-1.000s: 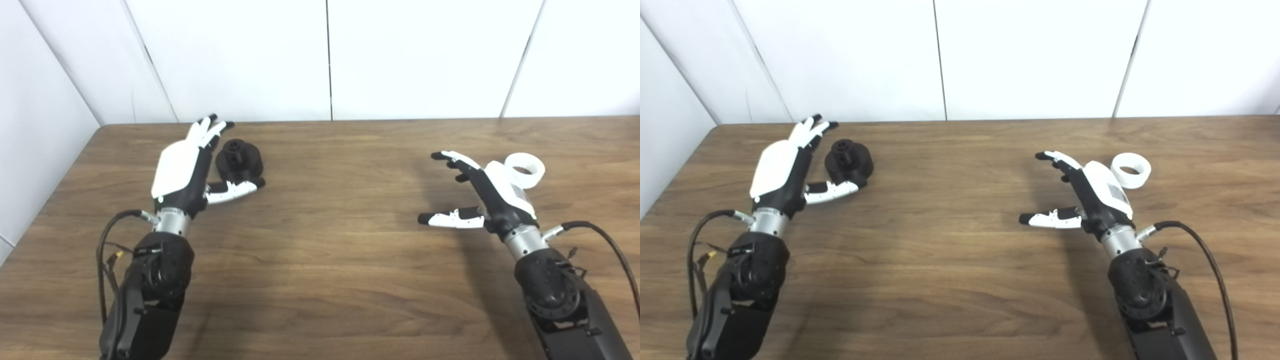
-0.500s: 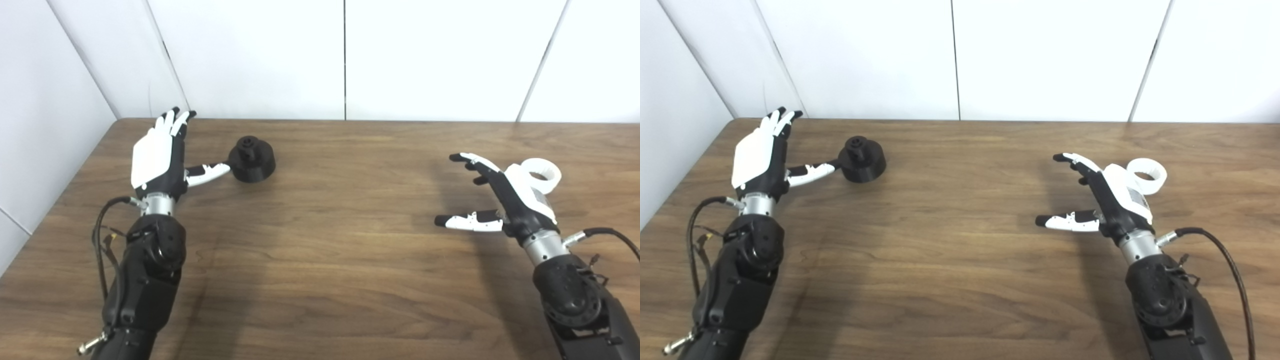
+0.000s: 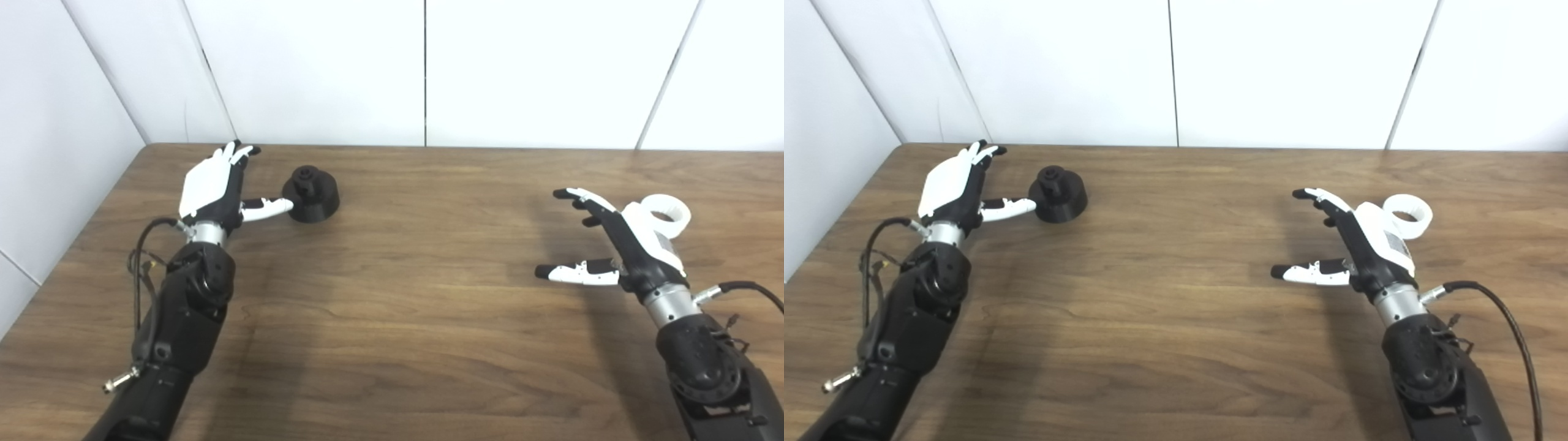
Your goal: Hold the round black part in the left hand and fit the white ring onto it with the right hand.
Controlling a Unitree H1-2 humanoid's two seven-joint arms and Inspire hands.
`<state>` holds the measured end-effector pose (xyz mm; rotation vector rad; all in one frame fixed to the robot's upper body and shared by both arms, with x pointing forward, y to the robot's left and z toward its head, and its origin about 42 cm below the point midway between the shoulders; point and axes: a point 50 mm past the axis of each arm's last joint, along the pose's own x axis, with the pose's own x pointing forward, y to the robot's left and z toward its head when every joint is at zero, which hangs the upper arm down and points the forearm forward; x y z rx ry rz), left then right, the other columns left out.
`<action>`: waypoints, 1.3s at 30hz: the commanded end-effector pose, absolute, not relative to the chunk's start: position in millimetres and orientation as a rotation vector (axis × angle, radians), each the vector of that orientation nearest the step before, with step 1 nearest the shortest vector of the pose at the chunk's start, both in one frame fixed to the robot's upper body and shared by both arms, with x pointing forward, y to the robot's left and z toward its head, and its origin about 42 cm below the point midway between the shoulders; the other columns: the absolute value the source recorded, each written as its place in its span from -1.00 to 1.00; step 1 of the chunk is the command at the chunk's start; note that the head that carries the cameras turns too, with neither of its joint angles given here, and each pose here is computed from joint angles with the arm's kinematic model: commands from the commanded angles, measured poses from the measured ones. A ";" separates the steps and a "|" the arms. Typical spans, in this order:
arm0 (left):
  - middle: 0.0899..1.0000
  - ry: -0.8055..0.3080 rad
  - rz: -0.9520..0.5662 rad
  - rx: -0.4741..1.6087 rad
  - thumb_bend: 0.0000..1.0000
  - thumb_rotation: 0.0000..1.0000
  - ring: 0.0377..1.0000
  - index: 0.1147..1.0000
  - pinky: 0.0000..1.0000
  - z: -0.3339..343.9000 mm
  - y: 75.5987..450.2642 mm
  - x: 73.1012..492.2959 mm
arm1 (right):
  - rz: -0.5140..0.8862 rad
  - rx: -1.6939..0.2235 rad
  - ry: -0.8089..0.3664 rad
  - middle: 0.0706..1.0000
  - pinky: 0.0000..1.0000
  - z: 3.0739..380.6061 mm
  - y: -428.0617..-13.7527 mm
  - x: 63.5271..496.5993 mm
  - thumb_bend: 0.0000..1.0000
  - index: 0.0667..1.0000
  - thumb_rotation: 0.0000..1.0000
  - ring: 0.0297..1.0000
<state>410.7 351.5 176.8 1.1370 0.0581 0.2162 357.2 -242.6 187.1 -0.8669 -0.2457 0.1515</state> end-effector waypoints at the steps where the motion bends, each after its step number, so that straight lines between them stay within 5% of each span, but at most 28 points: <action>1: 1.00 -0.008 0.240 1.151 1.00 0.06 1.00 0.62 1.00 206.9 354.5 426.8 | 0.130 -0.877 -0.333 0.76 0.49 210.0 -243.1 362.4 0.75 0.65 -0.35 0.70; 33: 1.00 0.018 0.131 1.136 1.00 0.12 1.00 0.63 1.00 176.1 321.8 450.5 | 0.116 -0.894 -0.330 0.77 0.48 212.7 -249.3 356.1 0.76 0.65 -0.29 0.70; 39: 1.00 0.001 0.153 1.111 0.99 -0.10 1.00 0.49 1.00 175.1 316.7 452.4 | 0.111 -0.912 -0.328 0.77 0.47 214.6 -251.4 354.5 0.75 0.65 -0.28 0.69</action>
